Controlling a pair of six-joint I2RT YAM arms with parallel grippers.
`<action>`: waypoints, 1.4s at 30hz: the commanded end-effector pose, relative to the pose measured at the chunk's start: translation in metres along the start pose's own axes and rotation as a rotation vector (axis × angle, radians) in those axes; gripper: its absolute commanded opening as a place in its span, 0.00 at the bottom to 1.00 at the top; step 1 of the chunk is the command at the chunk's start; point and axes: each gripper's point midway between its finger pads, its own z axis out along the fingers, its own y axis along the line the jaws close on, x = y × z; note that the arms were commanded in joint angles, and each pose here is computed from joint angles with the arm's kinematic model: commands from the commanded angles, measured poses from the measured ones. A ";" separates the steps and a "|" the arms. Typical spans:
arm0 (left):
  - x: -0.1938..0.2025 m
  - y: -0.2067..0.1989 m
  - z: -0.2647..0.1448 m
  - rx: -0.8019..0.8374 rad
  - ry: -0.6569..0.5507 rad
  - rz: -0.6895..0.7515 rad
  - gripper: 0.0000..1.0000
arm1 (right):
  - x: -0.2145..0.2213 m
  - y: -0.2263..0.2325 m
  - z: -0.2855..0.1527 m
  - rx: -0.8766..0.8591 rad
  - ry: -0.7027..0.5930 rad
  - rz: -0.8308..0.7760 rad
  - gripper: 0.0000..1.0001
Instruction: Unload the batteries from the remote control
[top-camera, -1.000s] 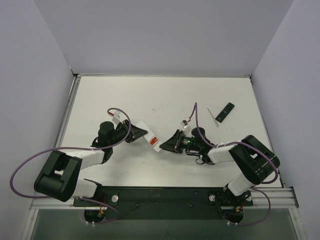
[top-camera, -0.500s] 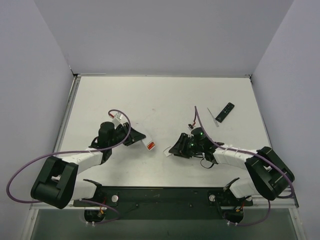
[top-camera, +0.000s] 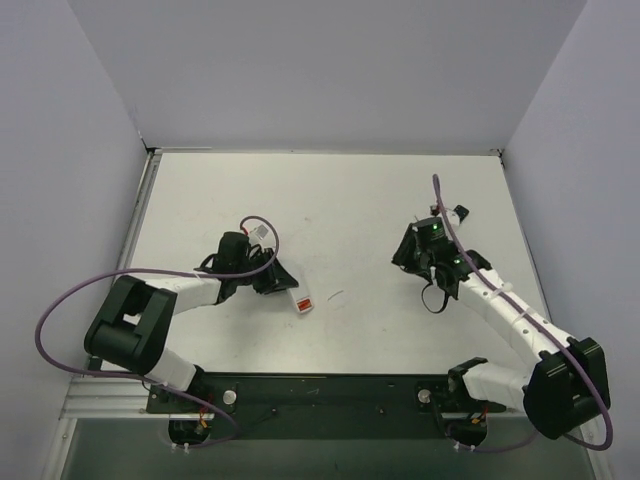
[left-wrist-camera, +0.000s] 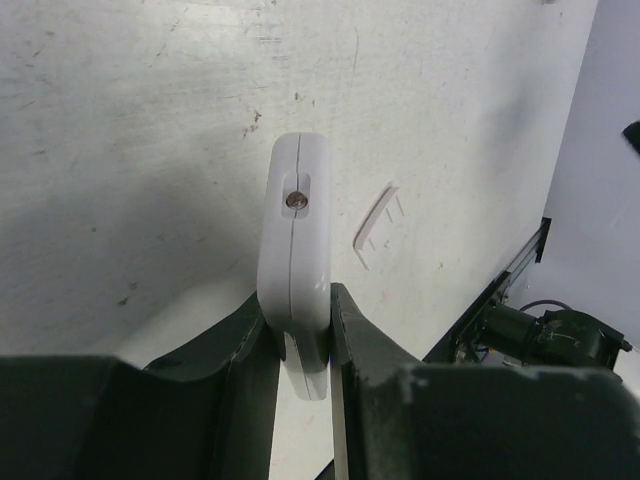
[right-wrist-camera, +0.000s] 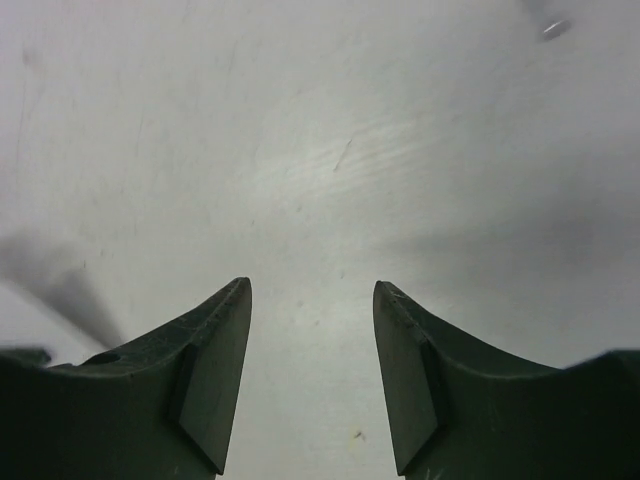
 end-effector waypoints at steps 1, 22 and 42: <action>0.011 0.011 0.010 -0.040 0.076 -0.004 0.08 | -0.054 -0.074 -0.012 0.325 -0.116 0.020 0.50; -0.016 0.011 -0.025 -0.237 -0.048 0.034 0.85 | -0.149 -0.151 0.075 0.692 -0.060 0.221 0.59; -0.031 -0.056 -0.091 -0.084 -0.124 0.279 0.87 | -0.129 -0.157 0.144 0.667 0.113 0.301 0.59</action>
